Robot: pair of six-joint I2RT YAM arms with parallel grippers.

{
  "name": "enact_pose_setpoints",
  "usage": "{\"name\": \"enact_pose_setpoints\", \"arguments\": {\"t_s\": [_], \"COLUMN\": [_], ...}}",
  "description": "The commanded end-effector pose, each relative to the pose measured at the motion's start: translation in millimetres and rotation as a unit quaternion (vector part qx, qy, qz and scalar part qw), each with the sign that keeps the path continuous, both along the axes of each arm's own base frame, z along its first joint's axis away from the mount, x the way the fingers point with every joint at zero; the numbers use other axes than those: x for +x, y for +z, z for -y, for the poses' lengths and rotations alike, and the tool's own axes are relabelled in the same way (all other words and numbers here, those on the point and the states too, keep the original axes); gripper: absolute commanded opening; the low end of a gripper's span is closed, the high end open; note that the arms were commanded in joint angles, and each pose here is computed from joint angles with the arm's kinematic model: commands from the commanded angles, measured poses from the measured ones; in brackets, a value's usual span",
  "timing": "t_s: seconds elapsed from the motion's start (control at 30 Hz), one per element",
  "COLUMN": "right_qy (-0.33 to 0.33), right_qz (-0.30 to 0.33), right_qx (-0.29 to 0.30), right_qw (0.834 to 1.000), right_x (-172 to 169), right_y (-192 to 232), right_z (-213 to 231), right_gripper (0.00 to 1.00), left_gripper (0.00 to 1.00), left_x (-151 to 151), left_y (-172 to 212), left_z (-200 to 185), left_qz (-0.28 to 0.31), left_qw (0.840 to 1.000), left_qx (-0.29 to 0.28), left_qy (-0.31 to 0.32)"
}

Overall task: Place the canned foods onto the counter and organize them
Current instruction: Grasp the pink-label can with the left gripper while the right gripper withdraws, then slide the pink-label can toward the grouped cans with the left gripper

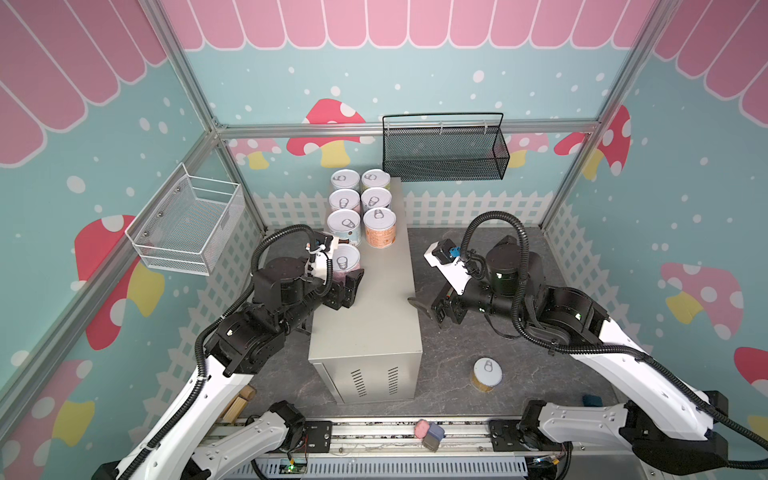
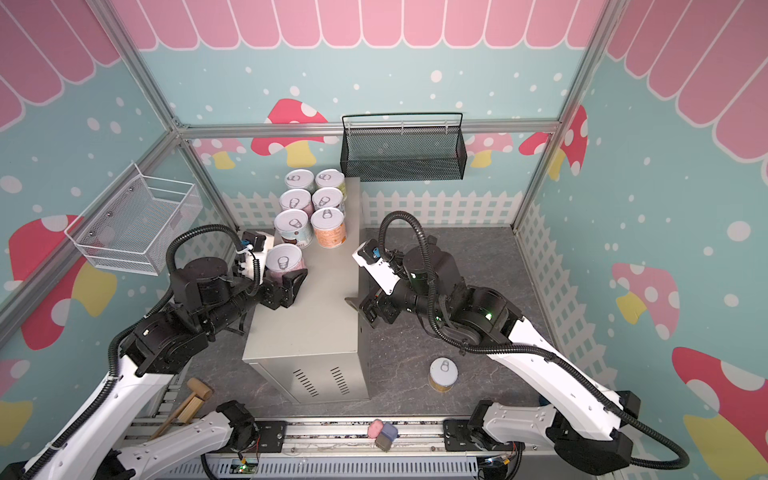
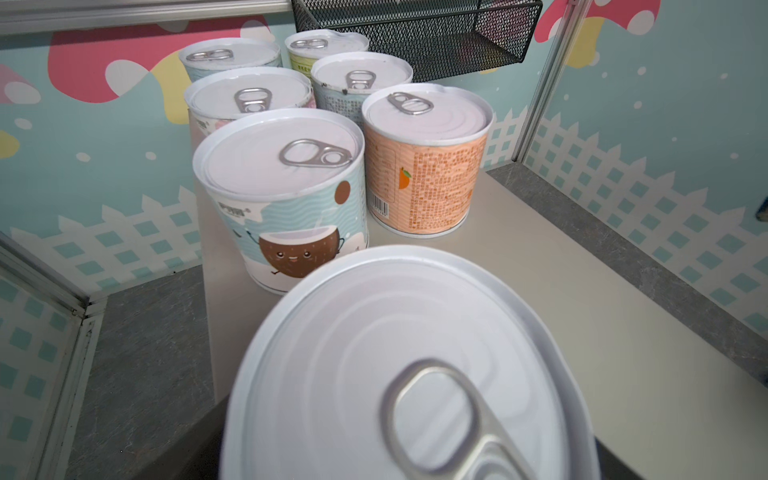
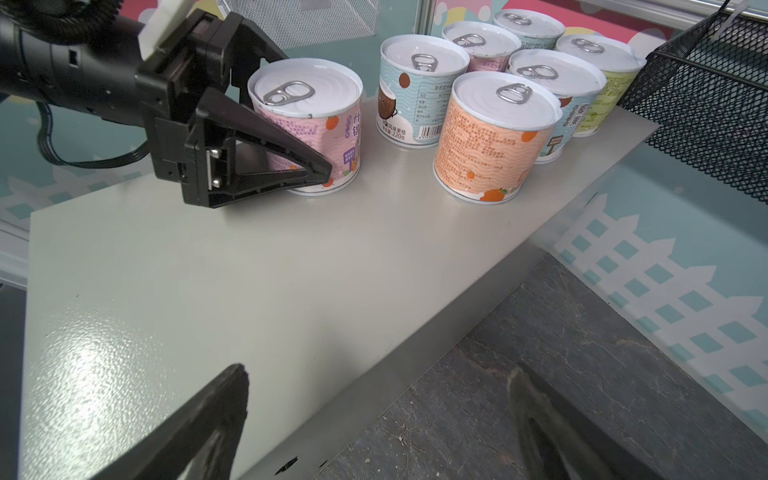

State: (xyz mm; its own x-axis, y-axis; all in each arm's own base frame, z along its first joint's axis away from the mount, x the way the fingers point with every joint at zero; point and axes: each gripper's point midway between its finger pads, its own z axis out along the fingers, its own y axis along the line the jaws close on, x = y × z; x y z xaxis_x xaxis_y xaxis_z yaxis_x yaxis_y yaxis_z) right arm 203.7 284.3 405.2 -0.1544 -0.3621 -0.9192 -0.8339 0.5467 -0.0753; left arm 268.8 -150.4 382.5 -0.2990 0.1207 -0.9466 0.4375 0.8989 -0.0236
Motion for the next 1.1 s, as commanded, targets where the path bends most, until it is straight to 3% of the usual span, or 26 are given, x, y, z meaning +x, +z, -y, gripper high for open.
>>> {"name": "enact_pose_setpoints", "arguments": {"t_s": [0.0,0.77,0.93,1.07], "right_qy": [-0.003,-0.011,-0.011,-0.013], "right_qz": [0.001,0.004,0.002,0.004], "right_qx": [0.001,-0.008,-0.006,-0.004], "right_qw": [1.000,1.000,1.000,1.000], "right_x": [4.1,12.4,11.1,11.1], "right_y": [-3.2,-12.9,-14.9,-14.1], "right_z": [-2.1,-3.9,-1.9,0.4], "right_gripper": [0.98,0.98,0.98,0.98], "left_gripper": [0.87,0.82,0.92,0.93], "left_x": [3.0,25.7,16.1,7.4], "left_y": [2.8,-0.2,3.8,-0.6], "left_z": [5.5,6.6,0.7,-5.3], "left_qz": [0.007,0.000,0.009,0.010], "left_qw": [1.000,0.999,0.999,0.999], "left_qx": [-0.002,-0.012,-0.020,-0.018], "left_qy": [-0.023,-0.035,-0.030,-0.026]}}
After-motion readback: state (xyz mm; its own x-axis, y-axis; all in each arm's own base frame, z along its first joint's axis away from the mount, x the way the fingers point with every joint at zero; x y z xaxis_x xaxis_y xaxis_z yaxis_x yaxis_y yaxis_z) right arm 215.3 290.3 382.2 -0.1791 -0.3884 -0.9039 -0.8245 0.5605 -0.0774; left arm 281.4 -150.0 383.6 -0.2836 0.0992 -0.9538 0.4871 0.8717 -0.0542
